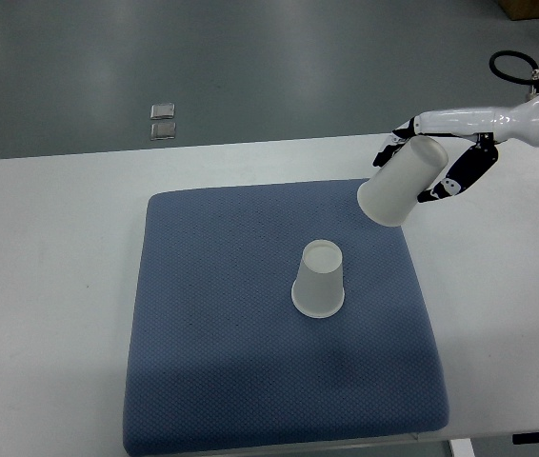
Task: Stack paper cups
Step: 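Lift the held cup and carry it over the cup on the pad, then lower the held cup down onto the upside-down cup on the pad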
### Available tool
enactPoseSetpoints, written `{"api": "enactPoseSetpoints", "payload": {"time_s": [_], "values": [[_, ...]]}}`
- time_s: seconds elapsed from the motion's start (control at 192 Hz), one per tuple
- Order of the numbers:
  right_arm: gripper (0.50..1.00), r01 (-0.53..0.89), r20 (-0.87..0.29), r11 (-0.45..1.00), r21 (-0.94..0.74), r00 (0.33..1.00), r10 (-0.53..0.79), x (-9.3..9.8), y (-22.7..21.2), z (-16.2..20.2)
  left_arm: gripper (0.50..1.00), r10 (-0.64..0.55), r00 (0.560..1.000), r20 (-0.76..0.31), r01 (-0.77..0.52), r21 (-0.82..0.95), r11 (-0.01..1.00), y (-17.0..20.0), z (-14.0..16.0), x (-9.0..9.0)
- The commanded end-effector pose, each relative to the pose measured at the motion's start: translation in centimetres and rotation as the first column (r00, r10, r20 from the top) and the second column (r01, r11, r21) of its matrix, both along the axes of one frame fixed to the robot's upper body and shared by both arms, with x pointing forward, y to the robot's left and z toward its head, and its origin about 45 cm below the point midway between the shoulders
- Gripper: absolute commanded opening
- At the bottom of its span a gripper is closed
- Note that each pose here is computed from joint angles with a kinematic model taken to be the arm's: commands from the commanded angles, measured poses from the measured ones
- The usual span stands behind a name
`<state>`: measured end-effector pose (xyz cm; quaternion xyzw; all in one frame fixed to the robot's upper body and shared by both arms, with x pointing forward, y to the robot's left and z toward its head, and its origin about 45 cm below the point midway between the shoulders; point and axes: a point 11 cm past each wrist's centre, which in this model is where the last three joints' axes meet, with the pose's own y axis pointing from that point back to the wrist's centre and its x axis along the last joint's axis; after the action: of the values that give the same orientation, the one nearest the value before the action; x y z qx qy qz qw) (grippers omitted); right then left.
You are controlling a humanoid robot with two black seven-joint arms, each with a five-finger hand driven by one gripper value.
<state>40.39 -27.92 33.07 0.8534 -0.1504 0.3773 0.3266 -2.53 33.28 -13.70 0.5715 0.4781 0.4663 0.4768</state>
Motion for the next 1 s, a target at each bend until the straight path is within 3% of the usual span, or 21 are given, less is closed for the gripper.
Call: {"api": "enactPoseSetpoints", "payload": {"time_s": [0.0, 0.218, 0.629, 0.993], "values": [[0.760, -0.058, -0.007, 0.998, 0.004, 0.998, 0.058, -0.2, 2.0, 0.9, 1.000, 0.000, 1.000, 0.000, 0.000, 0.000, 1.000, 0.0, 0.0, 0.0], [0.787, -0.184, -0.039, 0.983, -0.022, 0.982, 0.183, -1.8, 5.2, 2.0, 1.000, 0.000, 1.000, 0.000, 0.000, 0.000, 1.000, 0.0, 0.0, 0.0], [0.789, -0.295, -0.008, 0.950, -0.101, 0.955, 0.296, -1.9, 10.1, 1.9, 1.000, 0.000, 1.000, 0.000, 0.000, 0.000, 1.000, 0.0, 0.0, 0.0], [0.789, -0.316, -0.030, 0.932, -0.177, 0.948, 0.316, -2.1, 10.1, 0.9, 1.000, 0.000, 1.000, 0.000, 0.000, 0.000, 1.000, 0.0, 0.0, 0.0]]}}
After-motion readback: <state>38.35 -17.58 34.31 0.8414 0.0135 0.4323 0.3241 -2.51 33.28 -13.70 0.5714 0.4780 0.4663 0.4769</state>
